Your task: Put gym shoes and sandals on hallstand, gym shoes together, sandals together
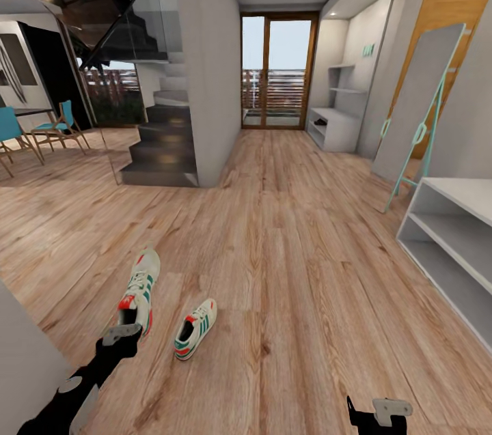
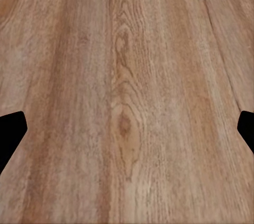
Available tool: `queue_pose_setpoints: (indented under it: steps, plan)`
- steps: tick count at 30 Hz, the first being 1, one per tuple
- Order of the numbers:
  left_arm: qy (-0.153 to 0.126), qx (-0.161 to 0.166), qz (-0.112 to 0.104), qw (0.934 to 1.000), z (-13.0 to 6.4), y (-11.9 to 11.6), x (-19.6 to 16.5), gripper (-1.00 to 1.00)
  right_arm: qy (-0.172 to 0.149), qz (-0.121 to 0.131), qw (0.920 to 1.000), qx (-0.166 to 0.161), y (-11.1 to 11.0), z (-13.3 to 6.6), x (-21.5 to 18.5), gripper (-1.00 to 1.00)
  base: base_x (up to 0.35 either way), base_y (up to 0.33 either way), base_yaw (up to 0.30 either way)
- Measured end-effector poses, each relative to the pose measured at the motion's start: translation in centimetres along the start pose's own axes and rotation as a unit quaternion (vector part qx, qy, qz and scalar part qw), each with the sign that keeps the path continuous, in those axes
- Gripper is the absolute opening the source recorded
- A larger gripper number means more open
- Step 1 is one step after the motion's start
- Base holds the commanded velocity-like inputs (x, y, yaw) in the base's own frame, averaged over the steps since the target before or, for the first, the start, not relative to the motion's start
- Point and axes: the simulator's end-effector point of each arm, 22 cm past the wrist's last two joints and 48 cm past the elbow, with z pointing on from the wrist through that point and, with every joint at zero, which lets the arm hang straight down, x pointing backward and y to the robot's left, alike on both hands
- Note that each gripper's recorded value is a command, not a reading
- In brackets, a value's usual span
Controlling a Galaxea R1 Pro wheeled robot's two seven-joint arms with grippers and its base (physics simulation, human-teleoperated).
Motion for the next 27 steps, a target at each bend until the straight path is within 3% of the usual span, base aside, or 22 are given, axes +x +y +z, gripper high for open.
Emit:
queue_pose_setpoints:
  steps: [2, 5, 9, 12, 20, 24, 27]
  plan:
    - [0.007, 0.006, -0.005, 0.9999, 1.8, -0.6, -2.8, -1.0, 0.0, 0.0, 1.0, -0.001, 0.0, 0.0, 0.0, 1.0, 0.006, 0.0, 0.0]
    - [-0.01, 0.013, -0.008, 0.9998, 3.6, -1.4, -7.6, -1.0, 0.0, -0.001, 1.0, -0.002, 0.1, 0.0, 0.0, 1.0, 0.003, 0.0, 0.0]
    - [-0.013, 0.024, -0.001, 0.9996, 5.2, -3.0, -11.7, -1.0, 0.0, -0.001, 1.0, -0.003, 0.2, 0.0, 0.0, 1.0, 0.001, 0.0, 0.0]
    - [0.001, 0.037, 0.01, 0.9993, 6.8, -4.9, -16.1, -1.0, -0.001, 0.001, 1.0, -0.006, 0.7, 0.0, -0.1, 1.0, 0.0, 0.0, 0.0]
    - [0.003, 0.041, 0.008, 0.9991, 7.8, -5.7, -23.2, -1.0, -0.002, 0.005, 0.9999, -0.01, 1.5, 0.0, -0.2, 1.0, 0.0, 0.0, 0.0]
    - [0.005, 0.041, 0.008, 0.9991, 7.9, -5.9, -25.0, -1.0, -0.002, 0.005, 0.9999, -0.01, 1.5, -0.1, -0.1, 1.0, 0.0, 0.0, 0.0]
    - [0.007, 0.041, 0.024, 0.9988, 7.8, -6.1, -25.8, -1.0, -0.001, 0.005, 0.9999, -0.01, 1.6, -0.1, -0.1, 1.0, 0.0, 0.0, 0.0]
